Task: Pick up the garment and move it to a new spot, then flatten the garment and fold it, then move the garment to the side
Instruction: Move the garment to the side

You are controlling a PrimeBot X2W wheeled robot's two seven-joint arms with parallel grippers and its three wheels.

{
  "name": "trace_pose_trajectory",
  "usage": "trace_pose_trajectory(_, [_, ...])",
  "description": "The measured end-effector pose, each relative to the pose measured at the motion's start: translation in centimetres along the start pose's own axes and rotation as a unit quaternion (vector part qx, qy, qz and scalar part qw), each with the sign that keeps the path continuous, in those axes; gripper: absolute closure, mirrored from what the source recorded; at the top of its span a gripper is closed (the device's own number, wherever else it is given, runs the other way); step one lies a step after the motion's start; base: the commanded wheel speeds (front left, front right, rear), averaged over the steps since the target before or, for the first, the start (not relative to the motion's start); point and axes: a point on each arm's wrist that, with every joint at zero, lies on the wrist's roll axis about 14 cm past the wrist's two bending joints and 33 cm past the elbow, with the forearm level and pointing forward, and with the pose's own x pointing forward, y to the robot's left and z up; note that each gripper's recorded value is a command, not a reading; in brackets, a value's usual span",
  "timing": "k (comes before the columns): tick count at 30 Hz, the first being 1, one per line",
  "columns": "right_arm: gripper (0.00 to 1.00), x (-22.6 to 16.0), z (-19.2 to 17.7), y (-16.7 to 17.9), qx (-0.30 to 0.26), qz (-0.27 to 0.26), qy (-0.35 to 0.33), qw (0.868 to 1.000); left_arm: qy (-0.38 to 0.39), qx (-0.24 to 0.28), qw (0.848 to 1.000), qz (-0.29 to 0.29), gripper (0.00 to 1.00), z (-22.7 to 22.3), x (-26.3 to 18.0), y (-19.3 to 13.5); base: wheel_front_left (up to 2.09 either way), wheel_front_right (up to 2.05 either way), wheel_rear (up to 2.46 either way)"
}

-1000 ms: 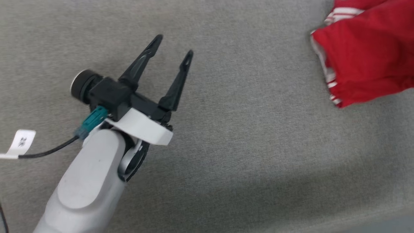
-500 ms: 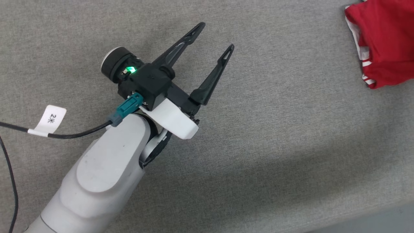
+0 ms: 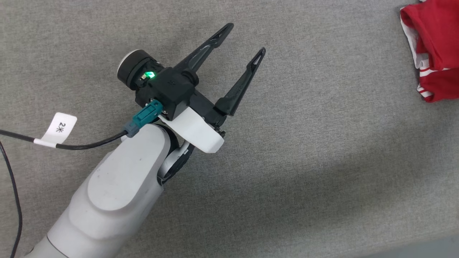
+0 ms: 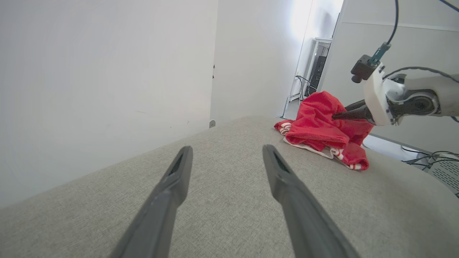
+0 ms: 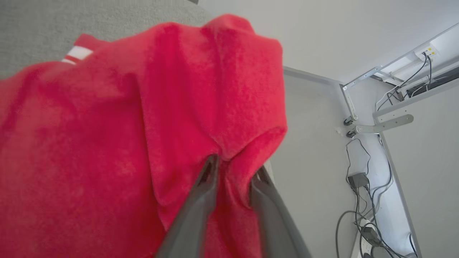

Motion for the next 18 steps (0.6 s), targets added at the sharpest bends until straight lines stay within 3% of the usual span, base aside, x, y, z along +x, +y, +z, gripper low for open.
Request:
trace_pose_trajectory(1, [0.0, 0.0, 0.2, -0.1, 0.005, -0.001, -0.003, 1.0, -0.001, 0.001, 1.0, 0.001, 0.0, 0.1, 0.0, 0.1, 0.0, 0.0, 0.0])
trace_pose_trajectory(18, [0.0, -1.9, 5.2, -0.8, 0.043, -0.002, -0.108, 0.993, -0.005, 0.012, 0.999, 0.044, 0.0, 2.2, -2.2, 1.7, 0.0, 0.0, 0.0])
